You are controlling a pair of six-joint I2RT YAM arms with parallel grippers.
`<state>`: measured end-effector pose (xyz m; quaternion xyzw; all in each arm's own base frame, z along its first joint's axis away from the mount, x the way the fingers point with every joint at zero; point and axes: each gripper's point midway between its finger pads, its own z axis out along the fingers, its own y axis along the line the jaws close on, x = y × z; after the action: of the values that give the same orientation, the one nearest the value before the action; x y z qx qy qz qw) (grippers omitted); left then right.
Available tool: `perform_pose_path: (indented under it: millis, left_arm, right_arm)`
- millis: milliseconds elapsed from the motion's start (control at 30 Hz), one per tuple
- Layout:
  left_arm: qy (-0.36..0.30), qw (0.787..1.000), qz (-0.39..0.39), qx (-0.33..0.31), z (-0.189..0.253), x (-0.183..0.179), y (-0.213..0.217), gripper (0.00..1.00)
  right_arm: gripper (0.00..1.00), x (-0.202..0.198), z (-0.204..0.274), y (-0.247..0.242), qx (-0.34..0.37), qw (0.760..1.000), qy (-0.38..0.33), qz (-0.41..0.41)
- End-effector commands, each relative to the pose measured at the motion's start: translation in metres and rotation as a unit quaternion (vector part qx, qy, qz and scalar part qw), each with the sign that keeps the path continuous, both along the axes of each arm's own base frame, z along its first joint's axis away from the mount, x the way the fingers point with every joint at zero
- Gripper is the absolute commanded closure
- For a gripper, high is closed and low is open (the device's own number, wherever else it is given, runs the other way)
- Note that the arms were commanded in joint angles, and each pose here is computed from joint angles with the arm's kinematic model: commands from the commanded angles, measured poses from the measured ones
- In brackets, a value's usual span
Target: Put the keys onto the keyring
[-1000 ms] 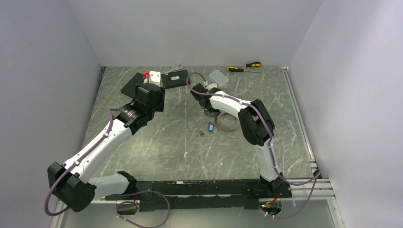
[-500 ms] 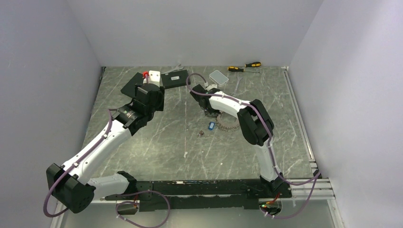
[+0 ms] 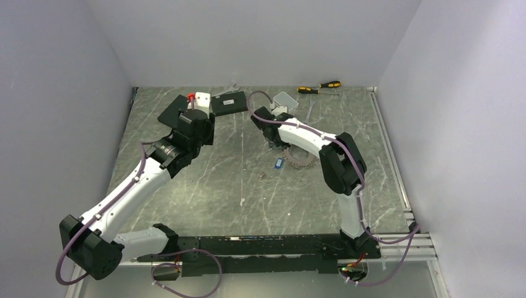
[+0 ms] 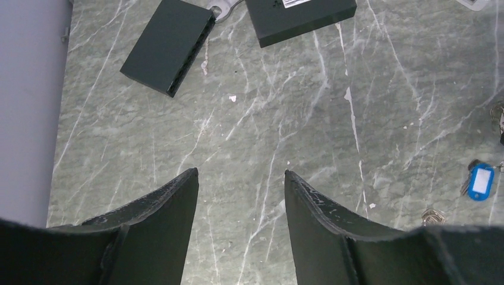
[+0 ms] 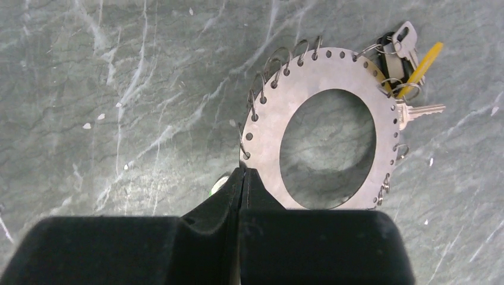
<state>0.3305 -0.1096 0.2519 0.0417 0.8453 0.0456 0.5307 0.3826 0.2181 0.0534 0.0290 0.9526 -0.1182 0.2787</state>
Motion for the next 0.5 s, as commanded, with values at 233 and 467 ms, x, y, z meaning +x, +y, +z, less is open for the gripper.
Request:
perform_pose_path:
  millis: [233, 467]
  left_arm:
    - [-0.047, 0.993, -0.097, -0.044, 0.026, -0.008, -0.028, 0.42]
    - [-0.087, 0.971, -0.207, -0.082, 0.04, -0.027, -0.058, 0.42]
  right_arm:
    - [1.0, 0.0, 0.061, -0.001, 0.056, 0.996, -0.069, -0.011]
    - [1.0, -0.01, 0.116, 0.0, 0.127, 0.984, -0.127, 0.003]
